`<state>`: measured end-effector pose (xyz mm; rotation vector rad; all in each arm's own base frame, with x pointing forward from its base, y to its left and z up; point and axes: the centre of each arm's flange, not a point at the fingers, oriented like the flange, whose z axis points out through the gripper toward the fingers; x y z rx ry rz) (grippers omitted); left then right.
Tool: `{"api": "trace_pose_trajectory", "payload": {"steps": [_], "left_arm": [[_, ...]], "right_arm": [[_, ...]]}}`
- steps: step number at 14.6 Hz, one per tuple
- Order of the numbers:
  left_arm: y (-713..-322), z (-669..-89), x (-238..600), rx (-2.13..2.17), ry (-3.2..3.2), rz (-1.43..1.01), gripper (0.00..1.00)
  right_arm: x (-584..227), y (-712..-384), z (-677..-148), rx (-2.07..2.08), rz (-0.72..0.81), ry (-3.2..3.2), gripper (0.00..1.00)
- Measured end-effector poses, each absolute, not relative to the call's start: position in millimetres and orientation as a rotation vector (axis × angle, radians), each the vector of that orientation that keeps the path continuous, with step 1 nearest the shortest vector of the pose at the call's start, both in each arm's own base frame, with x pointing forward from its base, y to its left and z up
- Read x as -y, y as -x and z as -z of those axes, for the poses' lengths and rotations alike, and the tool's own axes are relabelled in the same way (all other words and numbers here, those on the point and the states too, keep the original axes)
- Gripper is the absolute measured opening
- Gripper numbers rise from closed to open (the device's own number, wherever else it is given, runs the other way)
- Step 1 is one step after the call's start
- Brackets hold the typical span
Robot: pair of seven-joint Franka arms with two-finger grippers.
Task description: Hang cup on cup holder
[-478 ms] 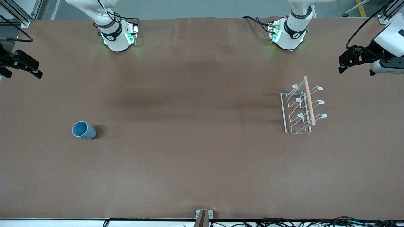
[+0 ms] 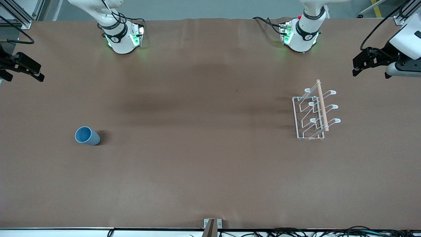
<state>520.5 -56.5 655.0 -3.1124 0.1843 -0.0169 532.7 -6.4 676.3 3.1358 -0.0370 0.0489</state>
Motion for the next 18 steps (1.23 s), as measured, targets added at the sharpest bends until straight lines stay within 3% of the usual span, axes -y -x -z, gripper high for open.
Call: {"api": "trace_pose_trajectory", "payload": {"steps": [10, 18], "left_arm": [[-523.8, -656.5, 56.1, -0.184, 3.114, 0.023, 1.00], [-528.0, -652.8, 54.8, -0.181, 3.116, 0.013, 1.00]], "right_arm": [[10.1, -540.0, -665.1, 0.046, -0.028, -3.137, 1.00], [61.5, -615.4, -551.7, 0.132, 0.009, -3.144, 1.00]]}}
